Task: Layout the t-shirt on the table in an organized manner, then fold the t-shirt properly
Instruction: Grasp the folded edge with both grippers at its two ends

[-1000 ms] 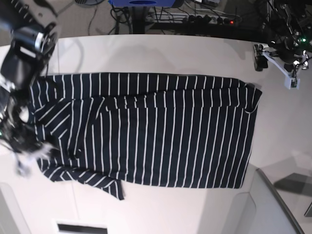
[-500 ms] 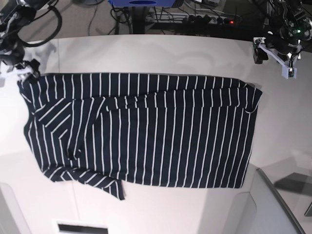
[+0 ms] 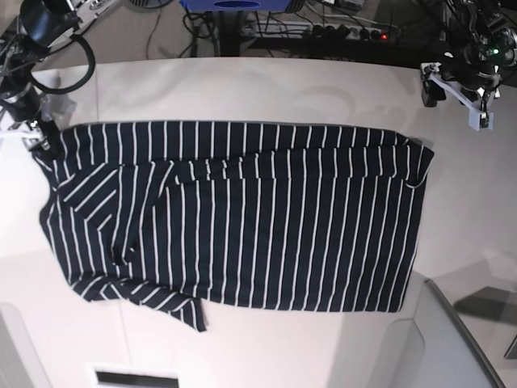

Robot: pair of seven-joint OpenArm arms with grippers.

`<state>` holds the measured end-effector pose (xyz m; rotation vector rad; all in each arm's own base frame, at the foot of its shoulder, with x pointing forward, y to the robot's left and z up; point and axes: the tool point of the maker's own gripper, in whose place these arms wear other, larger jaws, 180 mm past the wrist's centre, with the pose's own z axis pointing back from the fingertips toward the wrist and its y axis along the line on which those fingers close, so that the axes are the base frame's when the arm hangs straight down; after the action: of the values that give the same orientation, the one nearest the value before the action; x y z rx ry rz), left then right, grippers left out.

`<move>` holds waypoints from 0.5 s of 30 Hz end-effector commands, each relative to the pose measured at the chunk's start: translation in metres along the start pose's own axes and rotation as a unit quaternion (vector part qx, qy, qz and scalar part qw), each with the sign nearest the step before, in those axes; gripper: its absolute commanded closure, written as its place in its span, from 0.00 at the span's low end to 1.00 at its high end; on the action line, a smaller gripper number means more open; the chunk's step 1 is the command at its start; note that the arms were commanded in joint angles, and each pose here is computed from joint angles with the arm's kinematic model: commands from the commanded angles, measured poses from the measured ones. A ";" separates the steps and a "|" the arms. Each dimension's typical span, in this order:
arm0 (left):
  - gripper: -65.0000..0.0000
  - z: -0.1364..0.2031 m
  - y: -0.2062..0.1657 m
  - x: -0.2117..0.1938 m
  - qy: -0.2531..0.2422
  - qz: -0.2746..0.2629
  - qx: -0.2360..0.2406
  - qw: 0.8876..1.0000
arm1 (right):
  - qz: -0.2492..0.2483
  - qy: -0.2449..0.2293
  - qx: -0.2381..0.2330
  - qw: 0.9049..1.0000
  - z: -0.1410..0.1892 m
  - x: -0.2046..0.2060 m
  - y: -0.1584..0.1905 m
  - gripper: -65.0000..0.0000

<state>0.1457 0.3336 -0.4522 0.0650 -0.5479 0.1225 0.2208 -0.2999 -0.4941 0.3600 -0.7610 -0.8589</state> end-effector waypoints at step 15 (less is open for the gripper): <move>0.29 -0.028 -0.018 0.038 -0.040 0.047 -0.024 0.998 | 0.004 0.052 -0.026 0.998 0.002 -0.020 -0.012 0.99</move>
<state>0.1824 0.3150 -0.4703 -0.0164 -0.5825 0.2116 0.2118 -0.2919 -0.5038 0.3685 -0.6967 -0.8649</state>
